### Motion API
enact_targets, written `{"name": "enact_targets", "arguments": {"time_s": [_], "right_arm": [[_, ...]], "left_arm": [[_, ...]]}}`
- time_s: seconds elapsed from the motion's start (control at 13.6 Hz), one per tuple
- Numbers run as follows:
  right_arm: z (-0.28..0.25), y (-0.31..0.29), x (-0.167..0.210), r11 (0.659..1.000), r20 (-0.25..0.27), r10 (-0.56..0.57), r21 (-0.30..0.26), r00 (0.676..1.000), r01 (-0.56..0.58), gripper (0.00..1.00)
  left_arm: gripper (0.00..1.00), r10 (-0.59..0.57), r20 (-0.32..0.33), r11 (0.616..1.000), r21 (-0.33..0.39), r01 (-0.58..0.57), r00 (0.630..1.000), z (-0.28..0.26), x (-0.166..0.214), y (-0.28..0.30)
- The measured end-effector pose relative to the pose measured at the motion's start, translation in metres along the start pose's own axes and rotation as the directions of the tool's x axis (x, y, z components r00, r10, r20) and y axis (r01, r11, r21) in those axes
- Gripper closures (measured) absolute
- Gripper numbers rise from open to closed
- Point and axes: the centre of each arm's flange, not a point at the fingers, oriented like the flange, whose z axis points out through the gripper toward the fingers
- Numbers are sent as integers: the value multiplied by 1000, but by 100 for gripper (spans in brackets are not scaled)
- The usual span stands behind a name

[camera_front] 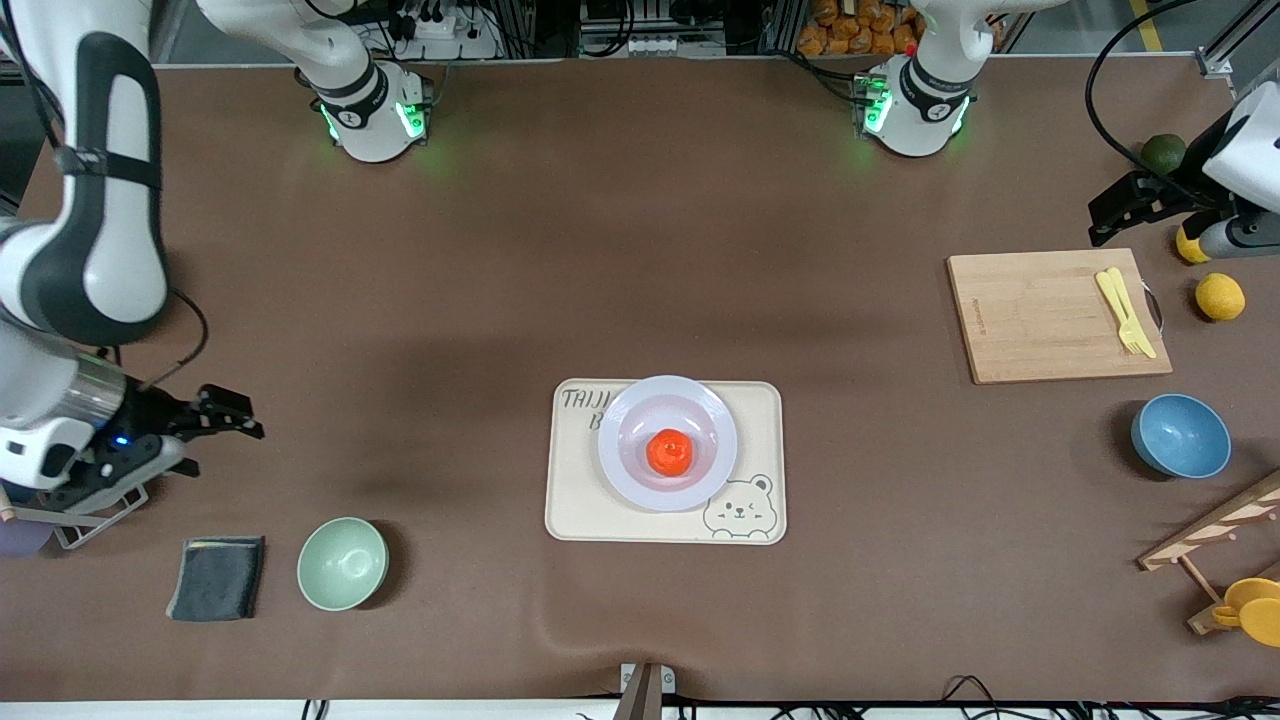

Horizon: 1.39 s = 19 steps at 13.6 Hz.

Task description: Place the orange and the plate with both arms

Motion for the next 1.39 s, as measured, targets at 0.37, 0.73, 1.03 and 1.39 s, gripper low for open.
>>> {"name": "enact_targets", "arguments": {"time_s": [0.37,0.73,1.03,1.39], "right_arm": [[-87,0,-46,990,49,134,35,990,-136,0],[-170,-12,-93,934,55,357,-29,932,-356,0],[-193,-52,-106,854,86,516,-120,852,-506,0],[-196,-56,-117,844,103,527,-186,844,-504,0]], "left_arm": [[0,3,-1,1000,1,-3,1000,-2,-2,2],[0,6,-6,1000,-6,-6,1000,-6,-5,4],[0,7,-6,1000,-9,-7,1000,-6,-5,5],[0,7,-4,1000,-18,-7,1000,-6,-5,5]]}}
